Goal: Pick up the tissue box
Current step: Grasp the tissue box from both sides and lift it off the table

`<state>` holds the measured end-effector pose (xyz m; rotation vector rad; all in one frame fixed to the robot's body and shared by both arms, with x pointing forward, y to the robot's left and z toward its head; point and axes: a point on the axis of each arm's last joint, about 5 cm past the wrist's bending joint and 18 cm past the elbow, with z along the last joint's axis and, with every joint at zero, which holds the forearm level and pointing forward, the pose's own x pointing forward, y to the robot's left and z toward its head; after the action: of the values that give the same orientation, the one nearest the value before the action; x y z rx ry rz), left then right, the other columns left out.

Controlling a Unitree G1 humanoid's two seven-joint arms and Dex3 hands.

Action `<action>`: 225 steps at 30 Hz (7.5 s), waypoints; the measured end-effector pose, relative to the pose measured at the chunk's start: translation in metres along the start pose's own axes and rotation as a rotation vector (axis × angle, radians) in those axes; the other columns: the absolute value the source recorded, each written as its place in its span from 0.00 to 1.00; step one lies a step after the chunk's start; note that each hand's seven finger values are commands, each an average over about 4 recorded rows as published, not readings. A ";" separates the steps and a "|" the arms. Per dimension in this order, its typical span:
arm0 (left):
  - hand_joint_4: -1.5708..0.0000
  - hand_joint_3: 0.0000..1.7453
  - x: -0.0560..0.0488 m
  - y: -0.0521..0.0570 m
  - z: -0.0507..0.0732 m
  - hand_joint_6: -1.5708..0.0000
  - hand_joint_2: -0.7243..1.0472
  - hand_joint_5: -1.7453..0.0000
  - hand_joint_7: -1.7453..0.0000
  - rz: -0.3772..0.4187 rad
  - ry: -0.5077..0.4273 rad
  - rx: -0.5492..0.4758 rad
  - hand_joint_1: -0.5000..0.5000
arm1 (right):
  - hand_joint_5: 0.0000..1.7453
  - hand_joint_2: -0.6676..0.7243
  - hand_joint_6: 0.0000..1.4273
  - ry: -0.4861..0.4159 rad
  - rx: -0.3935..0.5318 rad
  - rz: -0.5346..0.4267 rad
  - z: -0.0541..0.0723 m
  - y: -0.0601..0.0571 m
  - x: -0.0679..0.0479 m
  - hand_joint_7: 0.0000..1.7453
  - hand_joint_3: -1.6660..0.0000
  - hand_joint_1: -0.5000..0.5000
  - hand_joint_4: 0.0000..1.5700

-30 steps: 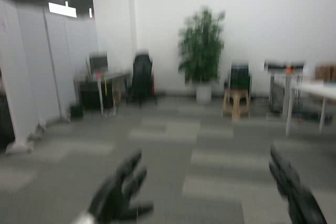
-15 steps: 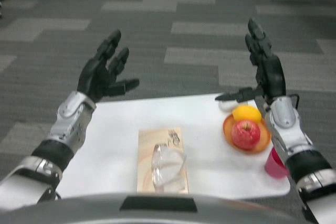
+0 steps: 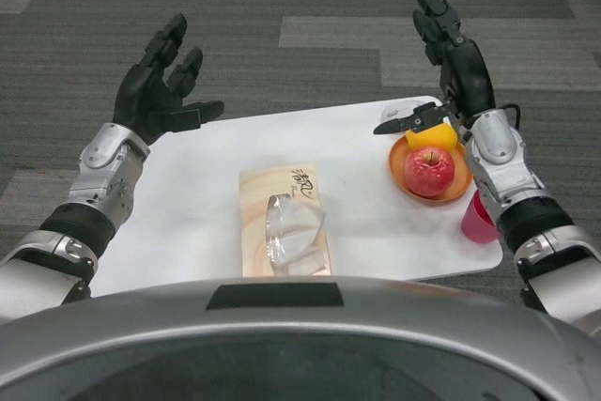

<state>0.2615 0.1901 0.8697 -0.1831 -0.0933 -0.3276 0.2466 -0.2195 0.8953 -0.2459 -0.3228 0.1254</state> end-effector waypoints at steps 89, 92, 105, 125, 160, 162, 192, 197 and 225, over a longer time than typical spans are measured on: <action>1.00 0.10 -0.012 -0.021 -0.054 1.00 1.00 1.00 1.00 -0.594 0.702 0.534 1.00 | 0.00 0.18 0.00 0.438 -0.348 0.907 -0.054 0.079 -0.021 0.02 0.86 0.04 0.00; 1.00 0.10 -0.012 -0.022 -0.055 1.00 1.00 1.00 1.00 -0.597 0.701 0.532 1.00 | 0.00 0.18 0.00 0.443 -0.368 0.922 -0.054 0.080 -0.021 0.03 0.86 0.04 0.00; 1.00 0.10 -0.009 -0.023 -0.054 1.00 1.00 1.00 1.00 -0.611 0.701 0.559 1.00 | 0.00 0.10 0.00 0.445 -0.415 0.965 -0.054 0.082 -0.018 0.04 0.86 0.05 0.00; 1.00 0.10 -0.003 -0.033 -0.054 1.00 1.00 1.00 1.00 -0.620 0.671 0.544 1.00 | 0.00 0.09 0.00 0.371 -0.389 0.929 -0.048 0.099 -0.016 0.02 0.71 0.04 0.00; 1.00 0.10 0.002 -0.039 -0.056 1.00 1.00 1.00 1.00 -0.321 0.561 0.377 1.00 | 0.00 0.16 0.00 0.382 -0.409 0.682 -0.051 0.089 -0.011 0.00 0.81 0.04 0.00; 1.00 0.10 0.003 -0.039 -0.056 1.00 1.00 1.00 1.00 -0.299 0.553 0.365 1.00 | 0.01 0.18 0.00 0.382 -0.407 0.661 -0.051 0.088 -0.010 0.00 0.81 0.04 0.00; 1.00 0.10 -0.015 -0.013 -0.056 1.00 1.00 1.00 1.00 -0.308 0.621 0.368 1.00 | 0.00 0.09 0.00 0.438 -0.357 0.621 -0.052 0.062 -0.009 0.00 0.81 0.04 0.00; 1.00 0.10 -0.020 -0.011 -0.056 1.00 1.00 1.00 1.00 -0.376 0.626 0.375 1.00 | 0.00 0.09 0.00 0.442 -0.332 0.669 -0.054 0.060 -0.019 0.00 0.79 0.04 0.00; 0.98 0.10 -0.015 -0.017 -0.053 1.00 1.00 1.00 1.00 -0.514 0.641 0.375 1.00 | 0.11 0.09 0.00 0.449 -0.305 0.751 -0.055 0.063 -0.032 0.00 0.76 0.04 0.00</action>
<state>0.2449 0.1689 0.8187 0.3295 0.4385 -0.8561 0.2294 -0.1765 0.8188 -0.6785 0.2165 0.7530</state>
